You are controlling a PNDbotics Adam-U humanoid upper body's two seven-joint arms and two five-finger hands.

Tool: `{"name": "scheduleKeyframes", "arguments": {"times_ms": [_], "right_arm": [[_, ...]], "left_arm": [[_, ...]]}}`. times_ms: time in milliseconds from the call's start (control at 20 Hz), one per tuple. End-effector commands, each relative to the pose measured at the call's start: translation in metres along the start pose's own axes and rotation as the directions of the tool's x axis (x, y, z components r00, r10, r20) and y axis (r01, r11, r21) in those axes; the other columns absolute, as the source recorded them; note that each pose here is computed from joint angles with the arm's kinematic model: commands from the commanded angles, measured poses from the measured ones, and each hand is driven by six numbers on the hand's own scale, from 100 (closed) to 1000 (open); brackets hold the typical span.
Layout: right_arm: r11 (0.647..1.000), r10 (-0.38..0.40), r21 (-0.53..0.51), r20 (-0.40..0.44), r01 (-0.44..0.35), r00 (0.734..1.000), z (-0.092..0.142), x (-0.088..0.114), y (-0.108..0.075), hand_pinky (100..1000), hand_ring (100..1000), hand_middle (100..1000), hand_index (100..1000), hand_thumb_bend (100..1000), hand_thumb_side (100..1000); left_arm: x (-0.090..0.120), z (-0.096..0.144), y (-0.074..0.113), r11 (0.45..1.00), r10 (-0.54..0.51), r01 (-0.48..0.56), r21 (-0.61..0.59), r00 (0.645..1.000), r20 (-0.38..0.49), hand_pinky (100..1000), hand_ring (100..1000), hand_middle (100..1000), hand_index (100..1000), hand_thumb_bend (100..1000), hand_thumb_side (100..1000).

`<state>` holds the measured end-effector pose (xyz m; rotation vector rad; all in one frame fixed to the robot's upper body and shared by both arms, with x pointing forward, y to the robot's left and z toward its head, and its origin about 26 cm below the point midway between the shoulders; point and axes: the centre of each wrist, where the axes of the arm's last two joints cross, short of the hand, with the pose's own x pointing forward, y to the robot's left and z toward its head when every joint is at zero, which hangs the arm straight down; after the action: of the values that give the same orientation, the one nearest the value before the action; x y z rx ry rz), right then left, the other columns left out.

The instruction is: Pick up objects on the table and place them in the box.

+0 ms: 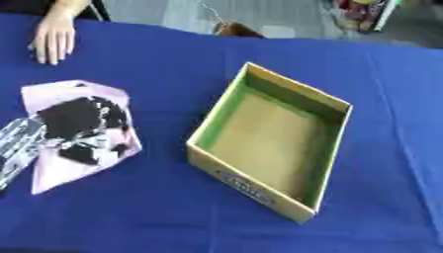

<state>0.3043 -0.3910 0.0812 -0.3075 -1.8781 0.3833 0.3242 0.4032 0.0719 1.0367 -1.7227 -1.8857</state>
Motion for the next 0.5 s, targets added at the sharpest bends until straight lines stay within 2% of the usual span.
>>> {"name": "scheduleKeyframes", "arguments": {"times_ms": [50,500], "right_arm": [[1.0,0.022,-0.007,0.019,-0.022,1.0,-0.0034,0.0063,-0.0071,484,612,802,928,582,682],[1.0,0.022,-0.01,0.017,-0.022,1.0,-0.0026,0.0059,-0.0074,483,611,802,929,582,682]], "left_arm": [[-0.0006,0.0055,-0.0076,0.999,0.023,-0.023,0.043,1.0,-0.008,100,100,100,100,100,447],[-0.0017,0.0063,-0.0085,0.995,0.075,-0.073,0.071,0.997,-0.023,100,100,100,100,100,412]]}}
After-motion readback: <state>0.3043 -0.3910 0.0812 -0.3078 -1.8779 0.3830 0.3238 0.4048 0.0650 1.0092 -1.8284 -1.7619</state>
